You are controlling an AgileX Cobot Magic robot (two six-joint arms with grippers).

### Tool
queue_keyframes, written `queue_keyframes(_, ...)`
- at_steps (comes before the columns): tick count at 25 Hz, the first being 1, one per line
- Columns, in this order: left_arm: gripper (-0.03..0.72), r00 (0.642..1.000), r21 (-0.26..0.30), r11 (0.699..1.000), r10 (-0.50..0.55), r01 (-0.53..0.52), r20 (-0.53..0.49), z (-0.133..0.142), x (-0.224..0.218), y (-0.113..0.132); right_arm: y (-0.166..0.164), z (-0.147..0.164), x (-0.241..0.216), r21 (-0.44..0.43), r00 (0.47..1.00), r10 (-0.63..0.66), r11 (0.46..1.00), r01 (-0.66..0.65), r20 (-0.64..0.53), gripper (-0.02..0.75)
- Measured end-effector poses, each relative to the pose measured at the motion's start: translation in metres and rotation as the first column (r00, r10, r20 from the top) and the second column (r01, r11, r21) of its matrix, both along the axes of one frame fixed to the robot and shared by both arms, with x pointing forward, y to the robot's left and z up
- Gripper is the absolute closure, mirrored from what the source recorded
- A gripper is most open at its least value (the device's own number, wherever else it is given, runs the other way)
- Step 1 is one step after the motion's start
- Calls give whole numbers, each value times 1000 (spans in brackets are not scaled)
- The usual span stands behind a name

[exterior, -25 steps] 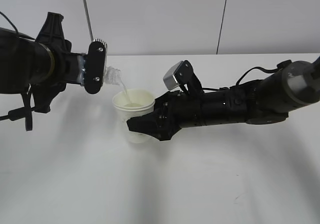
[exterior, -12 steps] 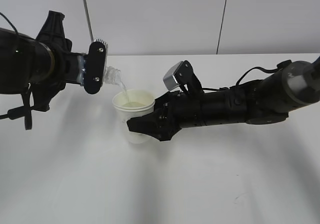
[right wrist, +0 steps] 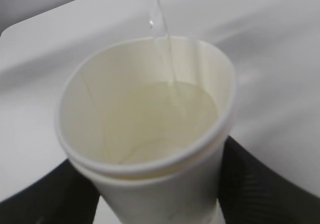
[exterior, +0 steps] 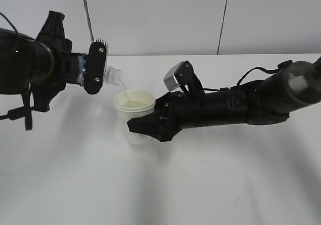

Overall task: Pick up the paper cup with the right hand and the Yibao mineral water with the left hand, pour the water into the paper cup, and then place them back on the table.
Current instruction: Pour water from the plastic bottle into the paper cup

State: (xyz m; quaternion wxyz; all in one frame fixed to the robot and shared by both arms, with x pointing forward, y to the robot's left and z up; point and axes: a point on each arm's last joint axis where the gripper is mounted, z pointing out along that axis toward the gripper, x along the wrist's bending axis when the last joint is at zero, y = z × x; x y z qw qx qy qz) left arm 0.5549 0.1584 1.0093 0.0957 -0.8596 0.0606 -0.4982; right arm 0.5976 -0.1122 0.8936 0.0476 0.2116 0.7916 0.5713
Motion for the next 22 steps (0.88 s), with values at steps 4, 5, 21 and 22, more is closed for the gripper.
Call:
queue_keyframes(4, 367, 999, -31, 999, 26, -26, -21, -2, -1, 1, 0, 0, 0, -2, 1000, -1, 1000, 1, 0, 229)
queue_keyframes(5, 367, 999, -45, 998, 37, -38, -30, -3, -2, 1, 0, 0, 0, -2, 1000, -1, 1000, 1, 0, 229)
queue_keyframes(21, 368, 959, -541, 793, 203, -281, -200, -13, -8, -11, 0, -1, 0, -7, 1000, -4, 1000, 4, -1, 229)
queue_keyframes(22, 368, 956, -566, 772, 207, -290, -208, -13, -8, -12, 0, -1, 0, -7, 1000, -4, 1000, 4, -1, 229)
